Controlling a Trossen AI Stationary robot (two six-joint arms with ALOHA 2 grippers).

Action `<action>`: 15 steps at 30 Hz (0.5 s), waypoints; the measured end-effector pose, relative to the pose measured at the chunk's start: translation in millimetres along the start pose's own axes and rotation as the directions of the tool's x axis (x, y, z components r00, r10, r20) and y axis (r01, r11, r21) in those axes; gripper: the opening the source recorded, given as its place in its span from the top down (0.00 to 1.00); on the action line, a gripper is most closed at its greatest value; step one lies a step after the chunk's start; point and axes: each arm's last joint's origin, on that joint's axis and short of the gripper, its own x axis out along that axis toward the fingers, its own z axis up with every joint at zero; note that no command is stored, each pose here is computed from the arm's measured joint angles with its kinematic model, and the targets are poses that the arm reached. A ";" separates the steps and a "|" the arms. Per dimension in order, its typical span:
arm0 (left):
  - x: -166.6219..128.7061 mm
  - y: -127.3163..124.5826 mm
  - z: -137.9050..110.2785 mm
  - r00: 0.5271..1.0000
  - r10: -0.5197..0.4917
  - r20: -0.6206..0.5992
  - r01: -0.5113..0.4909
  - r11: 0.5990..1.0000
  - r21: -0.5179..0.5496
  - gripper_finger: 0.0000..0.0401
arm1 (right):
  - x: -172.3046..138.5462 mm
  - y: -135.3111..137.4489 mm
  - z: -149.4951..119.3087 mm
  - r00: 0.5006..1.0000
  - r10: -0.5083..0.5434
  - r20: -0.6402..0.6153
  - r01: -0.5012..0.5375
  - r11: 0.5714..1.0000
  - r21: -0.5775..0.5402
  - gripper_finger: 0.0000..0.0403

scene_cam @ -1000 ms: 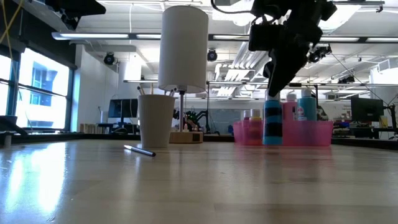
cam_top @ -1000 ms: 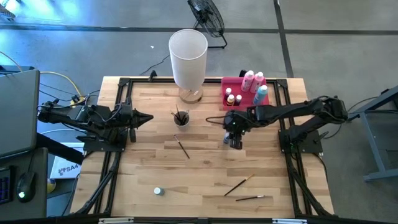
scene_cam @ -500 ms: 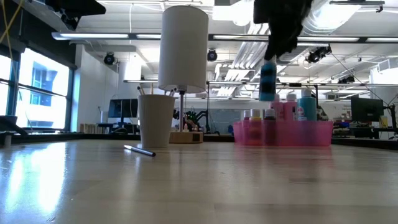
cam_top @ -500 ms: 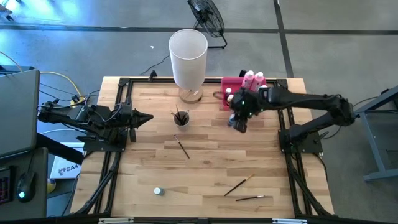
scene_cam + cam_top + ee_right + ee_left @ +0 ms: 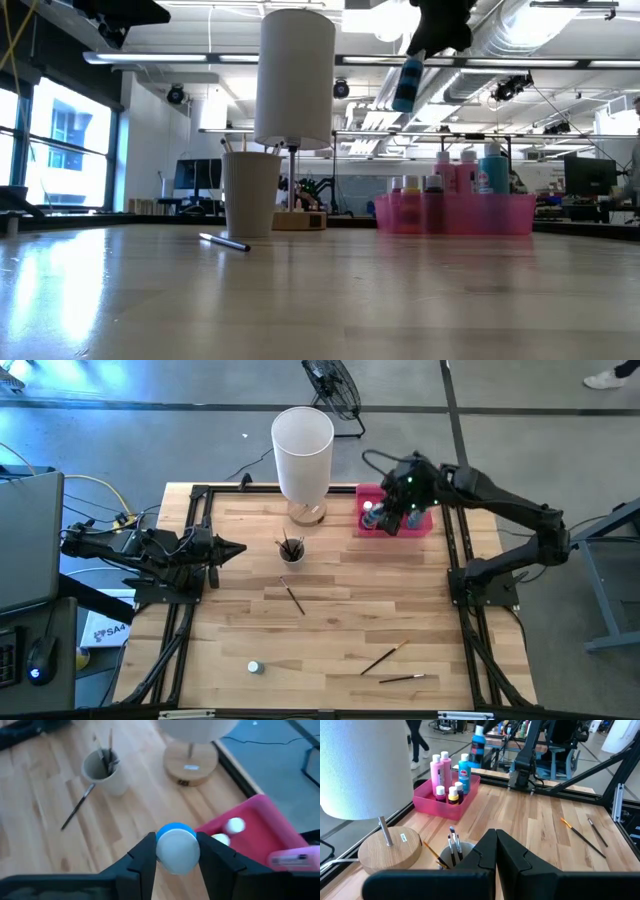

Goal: Pick & Place Paint Supplies
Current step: Put the small blue paint bottle into the pink bin

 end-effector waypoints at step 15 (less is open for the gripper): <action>0.0 0.1 -0.5 1.000 0.001 -0.005 -0.001 1.000 0.003 1.00 | 43.0 -63.8 17.7 0.992 -0.124 -0.033 0.126 0.987 0.095 0.69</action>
